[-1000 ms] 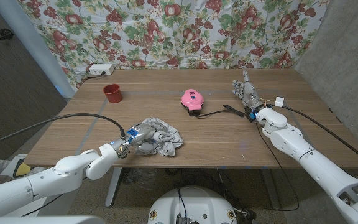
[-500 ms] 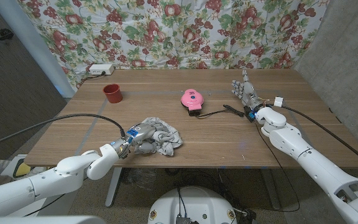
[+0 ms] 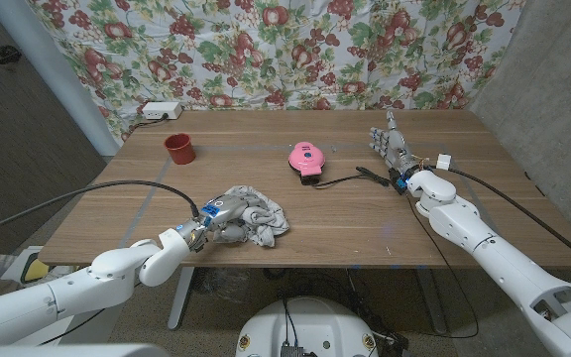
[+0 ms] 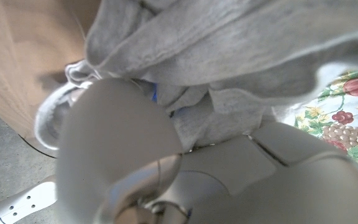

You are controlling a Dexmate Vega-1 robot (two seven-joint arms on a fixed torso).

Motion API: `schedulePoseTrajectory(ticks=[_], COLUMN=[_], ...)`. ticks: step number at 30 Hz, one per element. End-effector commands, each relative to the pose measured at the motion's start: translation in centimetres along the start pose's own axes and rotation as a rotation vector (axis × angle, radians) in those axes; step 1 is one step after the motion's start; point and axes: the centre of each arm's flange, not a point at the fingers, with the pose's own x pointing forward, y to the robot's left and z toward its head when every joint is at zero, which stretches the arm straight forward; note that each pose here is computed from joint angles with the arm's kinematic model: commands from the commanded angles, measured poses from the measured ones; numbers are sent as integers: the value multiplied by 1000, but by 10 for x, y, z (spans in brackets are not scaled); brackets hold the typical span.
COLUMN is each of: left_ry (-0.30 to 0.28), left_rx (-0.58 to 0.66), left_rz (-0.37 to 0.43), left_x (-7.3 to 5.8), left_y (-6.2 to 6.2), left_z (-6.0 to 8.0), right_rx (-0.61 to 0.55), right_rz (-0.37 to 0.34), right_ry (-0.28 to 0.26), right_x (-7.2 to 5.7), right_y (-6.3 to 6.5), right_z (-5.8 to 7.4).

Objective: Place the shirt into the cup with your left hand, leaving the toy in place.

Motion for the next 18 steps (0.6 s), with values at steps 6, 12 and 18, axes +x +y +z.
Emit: schedulePoseTrajectory(ticks=[6, 12, 18], left_ry=[8, 6, 2], left_rx=[4, 8, 12], left_rz=[92, 113, 133], left_x=[7, 6, 4], left_y=[20, 25, 31], left_z=[3, 6, 9], right_rx=[9, 8, 9], right_rz=[-1, 4, 2], right_ry=[-11, -10, -16], right_x=[-1, -2, -3], right_y=[-4, -4, -5], right_z=[1, 2, 3])
